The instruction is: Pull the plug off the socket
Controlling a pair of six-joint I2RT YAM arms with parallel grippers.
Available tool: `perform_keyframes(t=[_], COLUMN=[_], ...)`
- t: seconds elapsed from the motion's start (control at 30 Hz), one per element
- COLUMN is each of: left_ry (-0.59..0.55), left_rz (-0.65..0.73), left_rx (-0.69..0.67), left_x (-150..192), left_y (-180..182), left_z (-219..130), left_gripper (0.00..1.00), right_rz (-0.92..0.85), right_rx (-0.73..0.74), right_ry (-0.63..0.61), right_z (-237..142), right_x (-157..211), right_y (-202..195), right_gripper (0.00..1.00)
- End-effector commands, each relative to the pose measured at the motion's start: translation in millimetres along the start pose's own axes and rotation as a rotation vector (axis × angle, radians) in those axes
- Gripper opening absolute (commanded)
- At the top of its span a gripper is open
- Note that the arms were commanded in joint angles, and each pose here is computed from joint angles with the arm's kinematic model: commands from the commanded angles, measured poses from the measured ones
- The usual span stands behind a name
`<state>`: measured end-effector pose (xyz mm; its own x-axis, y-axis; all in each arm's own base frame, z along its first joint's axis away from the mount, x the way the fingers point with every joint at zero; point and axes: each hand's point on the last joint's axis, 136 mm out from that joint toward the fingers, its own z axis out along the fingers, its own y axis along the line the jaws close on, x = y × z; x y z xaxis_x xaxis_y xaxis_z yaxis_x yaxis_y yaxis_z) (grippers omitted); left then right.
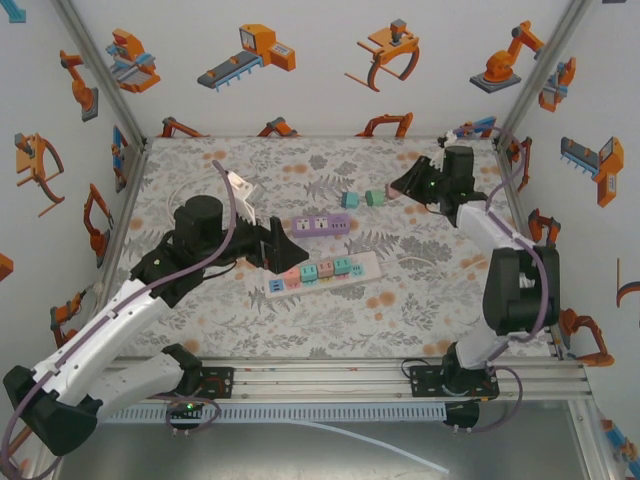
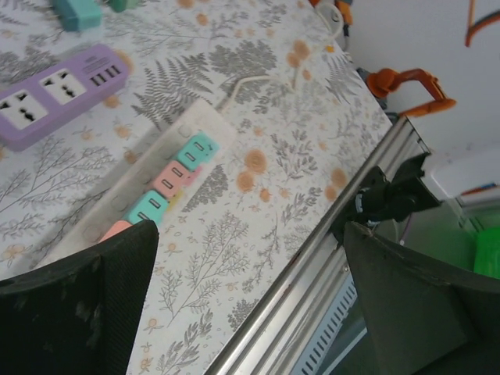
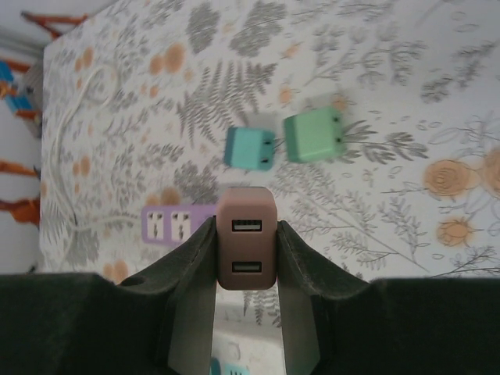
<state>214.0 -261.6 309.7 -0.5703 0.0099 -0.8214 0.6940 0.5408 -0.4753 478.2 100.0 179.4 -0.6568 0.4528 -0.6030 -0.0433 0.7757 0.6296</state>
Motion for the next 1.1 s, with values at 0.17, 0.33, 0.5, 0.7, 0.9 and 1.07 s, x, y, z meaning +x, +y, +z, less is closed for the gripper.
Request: perform_keyframes(t=[0.17, 0.33, 0.5, 0.7, 0.9, 1.07], left_ry=[-0.031, -0.027, -0.015, -0.005, 0.004, 0.024], left_rz=[0.104, 0.112, 0.114, 0.095, 0.087, 0.076], left_rx=[0.074, 0.045, 0.036, -0.005, -0.038, -0.067], left_x=[3, 7, 11, 17, 17, 21], left_y=[-27, -25, -24, -14, -7, 1], left_z=[-18, -27, -30, -28, -23, -18], left_gripper=[0.97, 0.97, 0.97, 0.97, 0.97, 0.97], right_rz=[0.14, 0.153, 0.193, 0.215, 0.23, 0.214], right_rx=[0.064, 0.081, 0.067, 0.088, 0.131, 0.157], right_ry=[-0.05, -0.034, 0.026, 0.064, 0.093, 0.108], right_z=[47, 76, 99, 107, 105, 100], right_x=[-41, -38, -25, -7, 8, 12], right_y=[-43, -64, -76, -90, -100, -104], right_gripper=[0.16, 0.16, 0.17, 0.22, 0.39, 0.45])
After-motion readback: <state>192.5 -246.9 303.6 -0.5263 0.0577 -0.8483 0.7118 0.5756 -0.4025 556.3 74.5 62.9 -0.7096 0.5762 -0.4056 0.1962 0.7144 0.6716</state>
